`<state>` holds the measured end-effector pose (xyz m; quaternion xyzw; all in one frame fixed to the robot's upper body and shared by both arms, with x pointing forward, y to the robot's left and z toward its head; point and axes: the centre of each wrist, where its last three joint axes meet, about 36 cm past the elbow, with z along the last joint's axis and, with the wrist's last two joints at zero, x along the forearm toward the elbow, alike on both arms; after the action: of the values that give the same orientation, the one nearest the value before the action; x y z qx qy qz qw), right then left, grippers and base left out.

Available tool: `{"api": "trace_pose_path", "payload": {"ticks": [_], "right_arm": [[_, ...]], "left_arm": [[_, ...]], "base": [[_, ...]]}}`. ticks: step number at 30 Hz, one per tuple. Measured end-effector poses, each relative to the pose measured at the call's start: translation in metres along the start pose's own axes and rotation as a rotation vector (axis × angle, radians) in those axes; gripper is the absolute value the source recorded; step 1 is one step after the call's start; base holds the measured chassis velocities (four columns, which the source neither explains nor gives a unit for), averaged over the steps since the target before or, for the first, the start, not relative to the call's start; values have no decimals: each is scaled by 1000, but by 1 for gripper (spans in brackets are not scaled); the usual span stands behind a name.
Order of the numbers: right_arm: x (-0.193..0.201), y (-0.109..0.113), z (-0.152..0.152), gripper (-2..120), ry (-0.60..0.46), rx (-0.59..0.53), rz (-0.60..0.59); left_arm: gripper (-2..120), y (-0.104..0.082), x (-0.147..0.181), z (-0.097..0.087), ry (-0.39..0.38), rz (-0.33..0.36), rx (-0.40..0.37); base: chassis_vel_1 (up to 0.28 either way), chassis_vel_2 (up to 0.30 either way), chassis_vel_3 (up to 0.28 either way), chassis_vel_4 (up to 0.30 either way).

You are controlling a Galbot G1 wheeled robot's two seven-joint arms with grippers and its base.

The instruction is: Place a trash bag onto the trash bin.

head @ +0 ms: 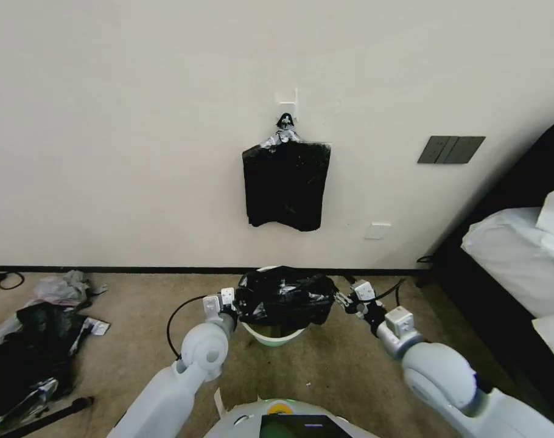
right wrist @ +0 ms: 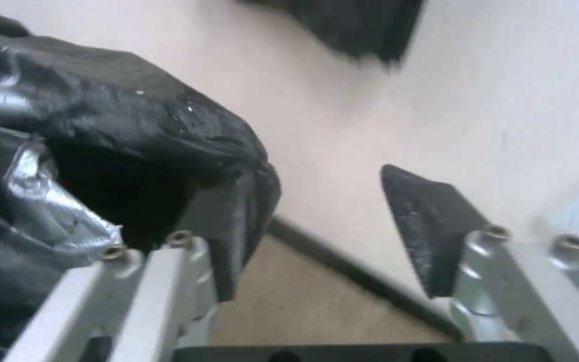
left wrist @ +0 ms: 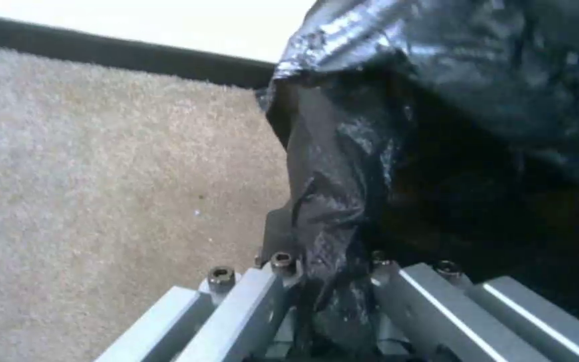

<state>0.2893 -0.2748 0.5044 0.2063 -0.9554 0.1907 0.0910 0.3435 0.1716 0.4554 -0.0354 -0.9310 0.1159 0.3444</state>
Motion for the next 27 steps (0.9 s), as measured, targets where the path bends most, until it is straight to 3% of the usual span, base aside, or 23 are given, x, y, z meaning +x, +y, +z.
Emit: {"api": "trace_pose_path", "payload": {"ticks": [6, 8, 12, 15, 18, 19, 21, 27], "right_arm": [[4, -9, -23, 76, -75, 45, -101], [10, -6, -36, 86, -68, -41, -214], [10, -3, -42, 96, -60, -82, -262], [6, -5, -43, 100, -76, -10, -252], [4, -5, -43, 100, -93, 170, -250], [4, -5, -43, 100, -93, 170, -250], [4, -2, -41, 100, -98, 276, -249], [-10, 4, -37, 100, -65, 379, -274]], "left_arm": [[1, 3, 6, -2, -50, -6, -57], [1, 4, 10, -4, -63, -5, -66], [1, 5, 14, -5, -75, -8, -75], [1, 5, 18, -5, -80, -5, -81], [1, 5, 24, -4, -85, -5, -93], [1, 5, 24, -4, -85, -5, -93], [1, 4, 26, -4, -95, -8, -104], [1, 1, 30, -4, -103, -10, -137]], "base": [[0, 0, 0, 0], [0, 0, 0, 0], [0, 0, 0, 0], [0, 0, 0, 0], [0, 0, 0, 0], [0, 0, 0, 0], [0, 0, 0, 0], [0, 0, 0, 0]]}}
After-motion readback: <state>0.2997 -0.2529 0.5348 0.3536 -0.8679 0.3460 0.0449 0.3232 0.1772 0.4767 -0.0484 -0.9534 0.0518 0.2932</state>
